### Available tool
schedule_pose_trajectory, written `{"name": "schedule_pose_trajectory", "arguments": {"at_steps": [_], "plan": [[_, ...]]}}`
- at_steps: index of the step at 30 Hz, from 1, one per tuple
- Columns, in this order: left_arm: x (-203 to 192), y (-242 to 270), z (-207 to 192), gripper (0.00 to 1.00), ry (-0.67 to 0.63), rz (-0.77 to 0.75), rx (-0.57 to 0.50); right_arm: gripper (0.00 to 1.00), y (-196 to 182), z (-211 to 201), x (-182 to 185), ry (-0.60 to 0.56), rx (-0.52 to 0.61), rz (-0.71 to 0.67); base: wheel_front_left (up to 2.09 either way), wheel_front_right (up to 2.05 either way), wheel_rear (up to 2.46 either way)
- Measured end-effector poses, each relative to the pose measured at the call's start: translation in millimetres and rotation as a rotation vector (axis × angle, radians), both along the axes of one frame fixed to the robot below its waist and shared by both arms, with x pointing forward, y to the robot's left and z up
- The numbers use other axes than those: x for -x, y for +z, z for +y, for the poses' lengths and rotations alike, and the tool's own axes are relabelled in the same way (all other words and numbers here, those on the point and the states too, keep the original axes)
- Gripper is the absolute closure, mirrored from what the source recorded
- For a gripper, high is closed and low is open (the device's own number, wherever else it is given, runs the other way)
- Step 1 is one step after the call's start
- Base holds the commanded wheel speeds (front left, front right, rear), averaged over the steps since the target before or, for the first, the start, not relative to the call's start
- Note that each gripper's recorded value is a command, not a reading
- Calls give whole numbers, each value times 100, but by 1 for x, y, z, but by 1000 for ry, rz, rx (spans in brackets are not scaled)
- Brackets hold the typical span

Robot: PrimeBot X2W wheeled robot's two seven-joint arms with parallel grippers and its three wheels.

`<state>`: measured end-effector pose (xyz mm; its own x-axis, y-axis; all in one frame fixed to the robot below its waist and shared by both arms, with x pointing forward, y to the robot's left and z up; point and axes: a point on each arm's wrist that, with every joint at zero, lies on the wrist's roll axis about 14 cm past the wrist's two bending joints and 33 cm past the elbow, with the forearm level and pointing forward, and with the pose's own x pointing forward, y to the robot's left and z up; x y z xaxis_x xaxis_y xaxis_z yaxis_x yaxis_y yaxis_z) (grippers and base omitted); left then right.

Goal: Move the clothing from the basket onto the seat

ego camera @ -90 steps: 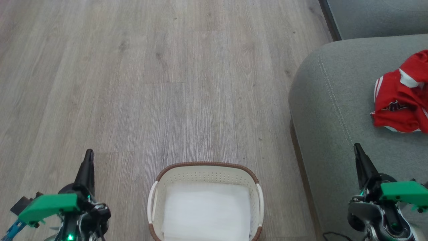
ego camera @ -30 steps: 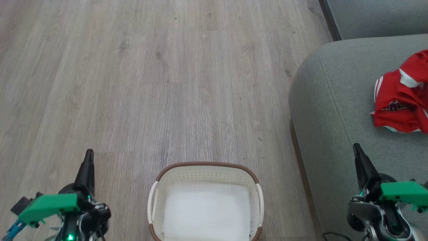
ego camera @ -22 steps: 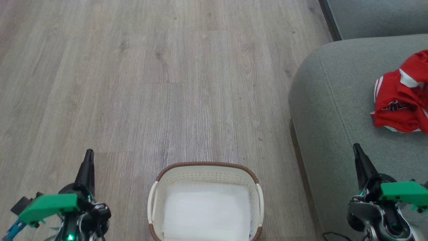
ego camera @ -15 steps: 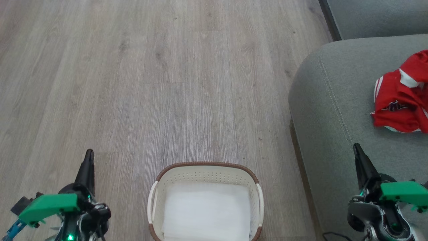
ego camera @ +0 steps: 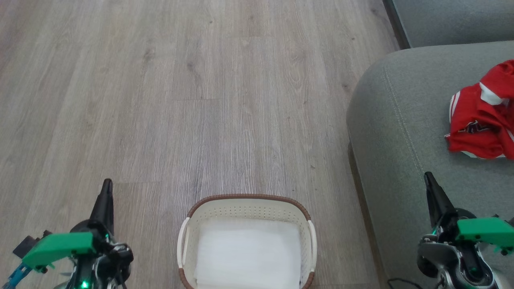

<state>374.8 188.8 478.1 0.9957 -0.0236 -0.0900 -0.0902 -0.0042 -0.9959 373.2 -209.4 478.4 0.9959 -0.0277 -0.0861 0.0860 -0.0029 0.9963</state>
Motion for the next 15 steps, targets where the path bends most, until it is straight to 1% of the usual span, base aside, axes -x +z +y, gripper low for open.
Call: {"name": "schedule_pose_trajectory", "arguments": {"at_steps": [15], "plan": [[0, 0, 0, 100, 0, 0, 0, 100, 0, 0, 0, 0, 0, 0, 0, 0, 0]]}}
